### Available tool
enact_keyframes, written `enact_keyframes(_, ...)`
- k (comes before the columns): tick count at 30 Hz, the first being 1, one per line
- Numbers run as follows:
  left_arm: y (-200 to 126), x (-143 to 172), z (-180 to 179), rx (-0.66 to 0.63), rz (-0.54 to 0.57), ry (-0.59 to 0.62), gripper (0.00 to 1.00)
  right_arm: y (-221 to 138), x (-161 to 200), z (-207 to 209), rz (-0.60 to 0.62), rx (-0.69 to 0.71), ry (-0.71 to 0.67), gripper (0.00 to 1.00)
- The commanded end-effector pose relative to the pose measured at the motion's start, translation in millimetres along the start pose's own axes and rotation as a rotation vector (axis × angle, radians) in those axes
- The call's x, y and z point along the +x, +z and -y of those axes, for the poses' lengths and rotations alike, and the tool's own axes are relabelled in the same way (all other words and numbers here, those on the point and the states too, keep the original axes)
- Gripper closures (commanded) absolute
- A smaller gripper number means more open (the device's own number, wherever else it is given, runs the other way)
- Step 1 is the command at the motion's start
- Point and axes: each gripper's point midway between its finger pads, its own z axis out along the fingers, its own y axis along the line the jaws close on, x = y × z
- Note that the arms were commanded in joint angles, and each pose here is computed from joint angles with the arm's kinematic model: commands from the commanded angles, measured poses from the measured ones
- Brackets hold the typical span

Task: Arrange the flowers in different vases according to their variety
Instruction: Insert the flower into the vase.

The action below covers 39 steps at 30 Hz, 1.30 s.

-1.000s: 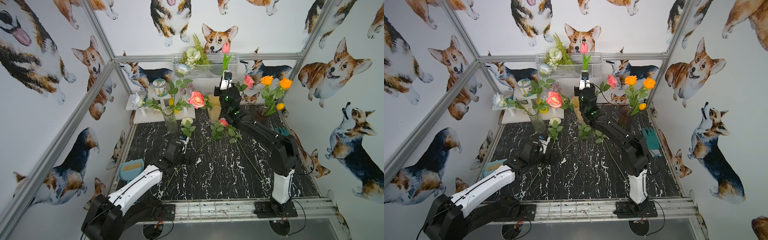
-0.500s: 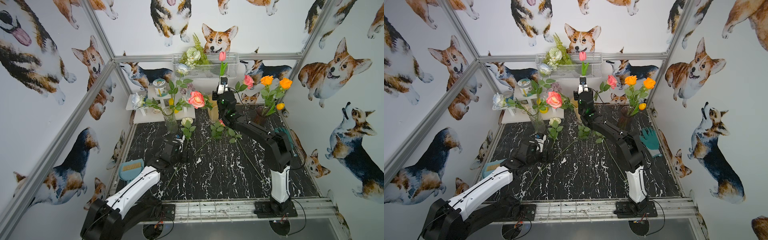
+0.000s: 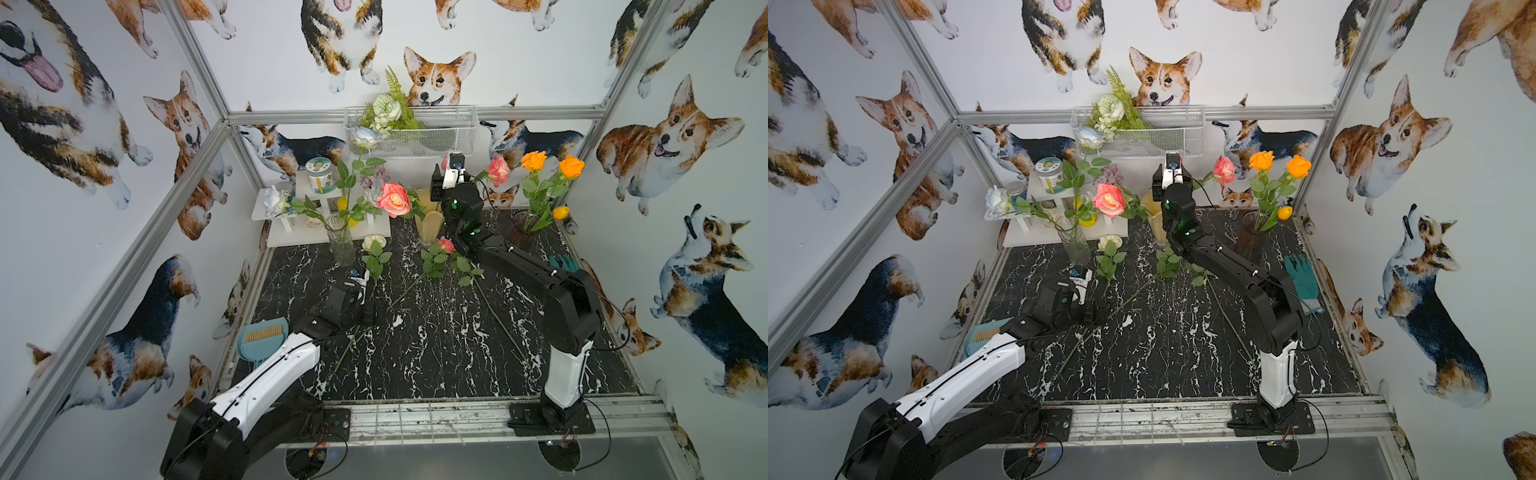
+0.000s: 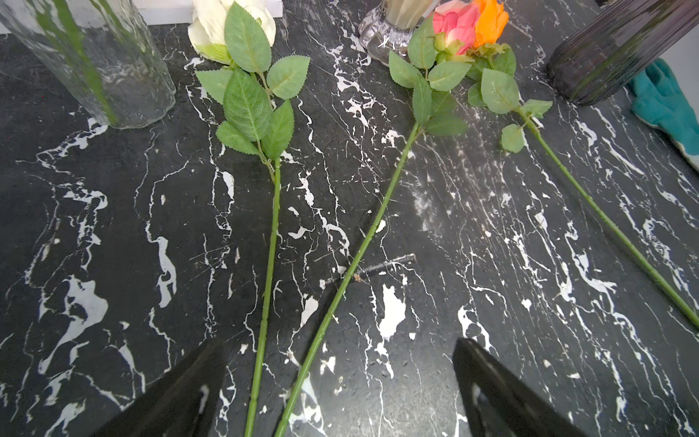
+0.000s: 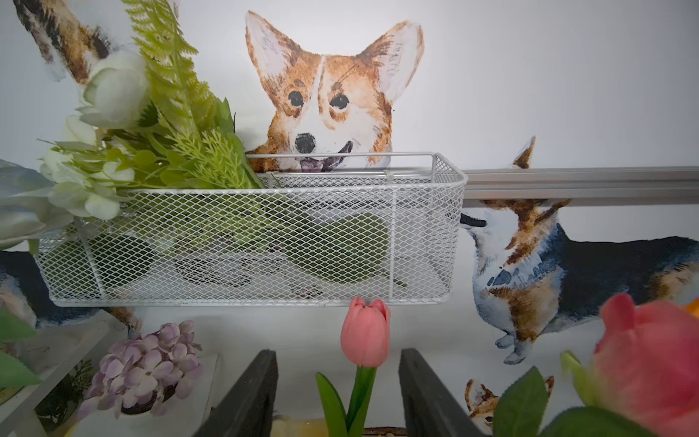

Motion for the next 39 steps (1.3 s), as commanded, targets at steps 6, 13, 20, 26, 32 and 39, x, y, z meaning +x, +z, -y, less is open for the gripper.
enact_keyframes(6,-1,-4,1,0.008,0.015,-0.006,0.01,-25,-1,4,-0.053,-0.058,0.054,0.27)
enact_keyframes(13,-1,-5,2,0.01,0.015,-0.001,0.0,-64,6,12,-0.134,-0.131,0.113,0.25)
enact_keyframes(20,-1,-5,3,0.013,0.011,0.008,0.01,-107,19,22,-0.26,-0.204,0.142,0.25)
enact_keyframes(26,0,-5,4,0.018,0.006,0.01,0.01,-146,43,36,-0.381,-0.232,0.131,0.25)
enact_keyframes(32,0,-4,3,0.017,0.002,0.017,0.01,-184,76,51,-0.492,-0.25,0.107,0.25)
enact_keyframes(39,0,-4,4,0.03,-0.009,0.028,0.01,-215,109,63,-0.639,-0.275,0.021,0.25)
